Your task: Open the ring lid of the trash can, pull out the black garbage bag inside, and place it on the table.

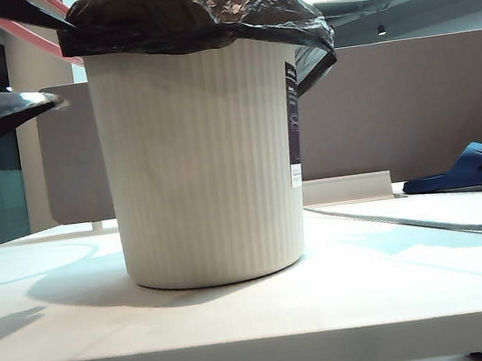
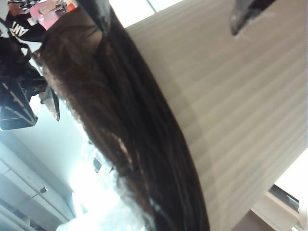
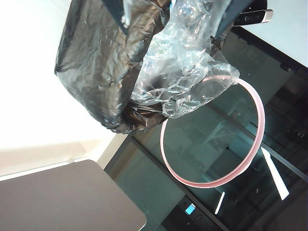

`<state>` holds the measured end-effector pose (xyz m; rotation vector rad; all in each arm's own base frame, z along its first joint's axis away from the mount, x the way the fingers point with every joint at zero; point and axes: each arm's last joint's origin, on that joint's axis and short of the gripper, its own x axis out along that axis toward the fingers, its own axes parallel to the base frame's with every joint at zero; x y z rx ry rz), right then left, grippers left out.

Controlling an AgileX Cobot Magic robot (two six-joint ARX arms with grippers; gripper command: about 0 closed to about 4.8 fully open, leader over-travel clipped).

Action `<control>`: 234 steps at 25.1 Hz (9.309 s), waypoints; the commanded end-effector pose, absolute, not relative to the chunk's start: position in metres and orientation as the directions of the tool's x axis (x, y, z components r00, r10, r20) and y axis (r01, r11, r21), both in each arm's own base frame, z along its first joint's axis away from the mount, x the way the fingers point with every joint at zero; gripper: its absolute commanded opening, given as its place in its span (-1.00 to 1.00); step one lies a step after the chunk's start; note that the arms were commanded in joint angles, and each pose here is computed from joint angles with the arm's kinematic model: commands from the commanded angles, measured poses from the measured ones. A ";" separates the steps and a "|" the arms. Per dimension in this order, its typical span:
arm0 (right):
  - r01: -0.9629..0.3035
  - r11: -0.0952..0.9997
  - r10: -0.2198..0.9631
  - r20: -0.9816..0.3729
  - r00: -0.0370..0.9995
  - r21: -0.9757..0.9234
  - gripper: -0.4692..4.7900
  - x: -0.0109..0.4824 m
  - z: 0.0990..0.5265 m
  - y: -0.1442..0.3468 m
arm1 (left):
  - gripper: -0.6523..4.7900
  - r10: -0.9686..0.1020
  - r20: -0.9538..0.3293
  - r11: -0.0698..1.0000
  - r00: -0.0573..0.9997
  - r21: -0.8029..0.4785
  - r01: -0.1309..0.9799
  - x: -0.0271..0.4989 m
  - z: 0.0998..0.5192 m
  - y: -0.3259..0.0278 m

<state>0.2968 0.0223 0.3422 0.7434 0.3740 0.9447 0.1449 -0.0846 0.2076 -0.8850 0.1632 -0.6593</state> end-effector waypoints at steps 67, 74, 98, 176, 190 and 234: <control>-0.320 0.440 0.821 -0.231 0.522 0.839 0.53 0.300 0.290 0.025 | -0.78 -0.678 0.241 0.207 0.694 -0.844 0.495 0.179 0.213 -0.108; -0.284 0.293 0.884 -0.146 0.444 0.913 0.59 0.301 0.260 0.042 | -0.78 -0.696 0.241 0.188 0.676 -0.848 0.496 0.178 0.213 -0.109; -0.310 0.157 0.888 0.003 0.460 0.938 0.02 0.286 0.251 0.076 | -0.78 -0.706 0.240 0.184 0.666 -0.846 0.500 0.178 0.213 -0.109; -0.506 0.038 0.918 0.170 0.359 0.861 -0.82 0.272 0.287 0.071 | -0.78 -0.663 0.375 0.148 0.648 -0.782 0.605 0.160 0.242 -0.098; -0.542 0.011 0.930 0.190 0.315 0.840 -0.82 0.271 0.296 0.081 | -0.78 -0.640 0.450 0.126 0.623 -0.739 0.662 0.166 0.268 -0.101; -0.621 -0.012 0.934 0.230 0.272 0.784 -0.82 0.286 0.360 0.089 | -0.72 -0.601 0.340 0.412 0.724 -0.644 0.645 0.150 0.361 -0.089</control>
